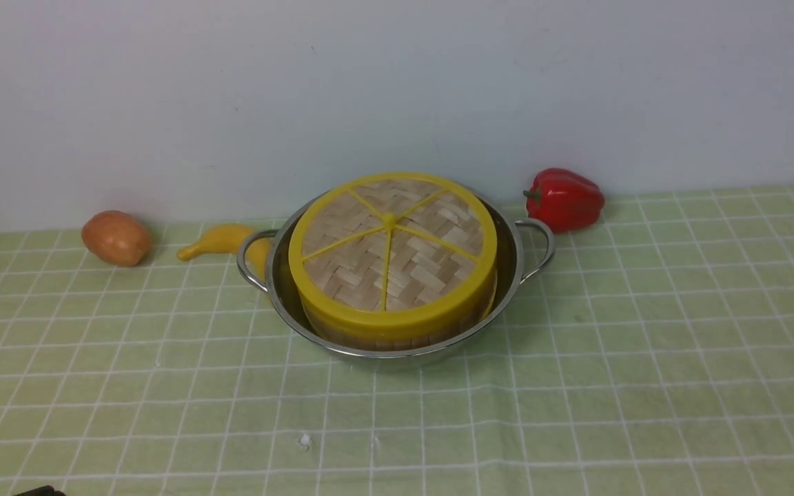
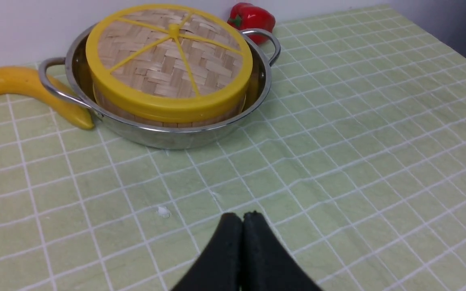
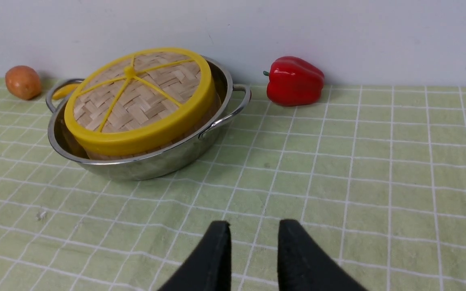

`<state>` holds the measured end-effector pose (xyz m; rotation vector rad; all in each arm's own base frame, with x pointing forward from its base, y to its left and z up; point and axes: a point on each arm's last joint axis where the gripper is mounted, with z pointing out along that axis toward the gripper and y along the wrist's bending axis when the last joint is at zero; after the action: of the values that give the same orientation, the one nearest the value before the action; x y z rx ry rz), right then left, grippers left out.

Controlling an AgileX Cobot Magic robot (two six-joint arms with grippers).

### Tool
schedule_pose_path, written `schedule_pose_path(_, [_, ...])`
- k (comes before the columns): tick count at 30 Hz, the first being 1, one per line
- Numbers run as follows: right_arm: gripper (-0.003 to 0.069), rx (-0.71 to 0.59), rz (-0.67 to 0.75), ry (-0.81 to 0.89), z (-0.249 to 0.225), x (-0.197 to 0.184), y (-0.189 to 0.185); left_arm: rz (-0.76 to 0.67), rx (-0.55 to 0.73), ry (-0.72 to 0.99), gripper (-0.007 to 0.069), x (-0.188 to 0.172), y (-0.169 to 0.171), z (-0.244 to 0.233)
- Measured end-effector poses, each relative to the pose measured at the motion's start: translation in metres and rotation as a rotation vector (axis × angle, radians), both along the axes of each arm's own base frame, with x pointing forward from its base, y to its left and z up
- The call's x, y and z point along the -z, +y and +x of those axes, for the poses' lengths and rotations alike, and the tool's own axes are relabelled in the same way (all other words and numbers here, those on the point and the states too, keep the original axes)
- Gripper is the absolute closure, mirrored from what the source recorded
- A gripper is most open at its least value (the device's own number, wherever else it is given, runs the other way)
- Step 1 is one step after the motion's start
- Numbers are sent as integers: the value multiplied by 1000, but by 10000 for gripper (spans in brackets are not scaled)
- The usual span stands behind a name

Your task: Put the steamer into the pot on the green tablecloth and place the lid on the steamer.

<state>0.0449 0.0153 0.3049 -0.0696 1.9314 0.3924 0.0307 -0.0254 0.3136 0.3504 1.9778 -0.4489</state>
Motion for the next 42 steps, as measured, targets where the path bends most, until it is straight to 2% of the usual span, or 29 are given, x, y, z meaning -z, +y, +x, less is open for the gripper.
schedule_pose_path(2, [461, 0, 0, 0, 0, 0, 0, 30, -57, -41, 645, -1, 4, 1])
schedule_pose_path(4, [452, -1, 3, 1, 0, 0, 0, 121, -200, -146, 641, -2, 12, 5])
schedule_pose_path(5, [450, -1, 3, 1, 0, 0, 0, 124, -203, -153, 639, -2, 12, 6])
schedule_pose_path(6, [445, -3, 7, 2, 0, 0, 0, 188, -304, -238, 634, 1, 18, 9])
schedule_pose_path(8, [435, -4, 9, 3, 0, 0, 1, 247, -386, -294, 634, 12, 23, 13])
schedule_pose_path(9, [431, -4, 10, 3, 0, 0, 1, 289, -495, -327, 634, 20, 27, 16])
schedule_pose_path(10, [426, -5, 12, 4, 0, 0, 1, 284, -465, -339, 630, 31, 28, 18])
schedule_pose_path(15, [421, -5, 13, 4, 0, 0, 1, 306, -517, -361, 622, 81, 31, 21])
schedule_pose_path(18, [420, -5, 12, 4, 0, 0, 1, 316, -509, -315, 613, 117, 31, 23])
schedule_pose_path(20, [420, -5, 13, 5, 0, 0, 1, 325, -505, -292, 613, 126, 31, 24])
schedule_pose_path(40, [419, -6, 15, 6, 0, 0, 1, 329, -504, -300, 532, 127, 31, 24])
schedule_pose_path(42, [419, 4, -19, -17, -1, 0, -1, 329, -504, -300, 529, 127, 31, 24])
